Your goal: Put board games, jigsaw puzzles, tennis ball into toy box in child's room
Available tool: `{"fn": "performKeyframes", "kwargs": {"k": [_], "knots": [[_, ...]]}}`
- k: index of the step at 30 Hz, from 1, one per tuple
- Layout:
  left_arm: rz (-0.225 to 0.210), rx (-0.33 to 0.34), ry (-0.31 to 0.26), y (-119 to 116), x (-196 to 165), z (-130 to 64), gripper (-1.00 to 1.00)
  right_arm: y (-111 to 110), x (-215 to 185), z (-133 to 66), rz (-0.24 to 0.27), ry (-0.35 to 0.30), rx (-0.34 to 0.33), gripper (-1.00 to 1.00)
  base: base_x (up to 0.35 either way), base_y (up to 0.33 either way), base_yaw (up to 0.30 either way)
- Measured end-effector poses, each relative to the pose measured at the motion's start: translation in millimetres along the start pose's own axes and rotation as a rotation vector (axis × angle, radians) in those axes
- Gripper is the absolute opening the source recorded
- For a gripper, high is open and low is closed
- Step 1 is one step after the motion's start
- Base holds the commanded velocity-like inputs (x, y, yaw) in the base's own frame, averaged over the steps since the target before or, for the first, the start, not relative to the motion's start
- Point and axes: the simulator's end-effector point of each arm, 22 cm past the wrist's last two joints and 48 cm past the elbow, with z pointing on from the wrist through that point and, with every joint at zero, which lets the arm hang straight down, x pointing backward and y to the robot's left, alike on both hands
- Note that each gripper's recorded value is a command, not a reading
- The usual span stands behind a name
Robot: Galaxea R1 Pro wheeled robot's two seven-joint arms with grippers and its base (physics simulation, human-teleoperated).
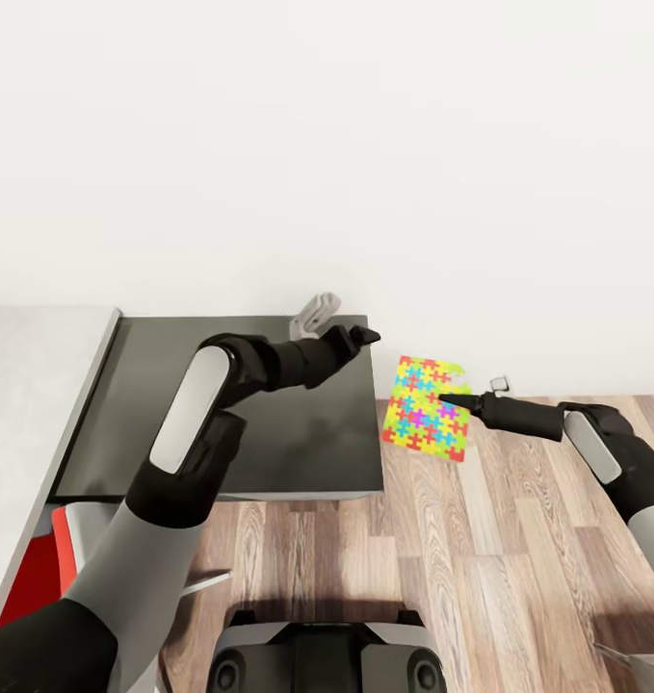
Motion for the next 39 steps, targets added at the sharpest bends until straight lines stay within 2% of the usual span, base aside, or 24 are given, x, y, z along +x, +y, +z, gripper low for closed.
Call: {"fn": "performKeyframes", "kwargs": {"k": [14,39], "knots": [[0.028,0.003,0.006,-12.8,9.4,-4.5,1.00,10.1,-4.8,-8.3,-0.017,-0.002,0.003,-1.00,0.000,0.000,0.000],[0.043,0.008,-0.014,-25.8,7.4,-19.6,1.00,31.0,-15.8,-17.1,-0.050,-0.021,-0.004,-1.00,0.000,0.000,0.000]]}}
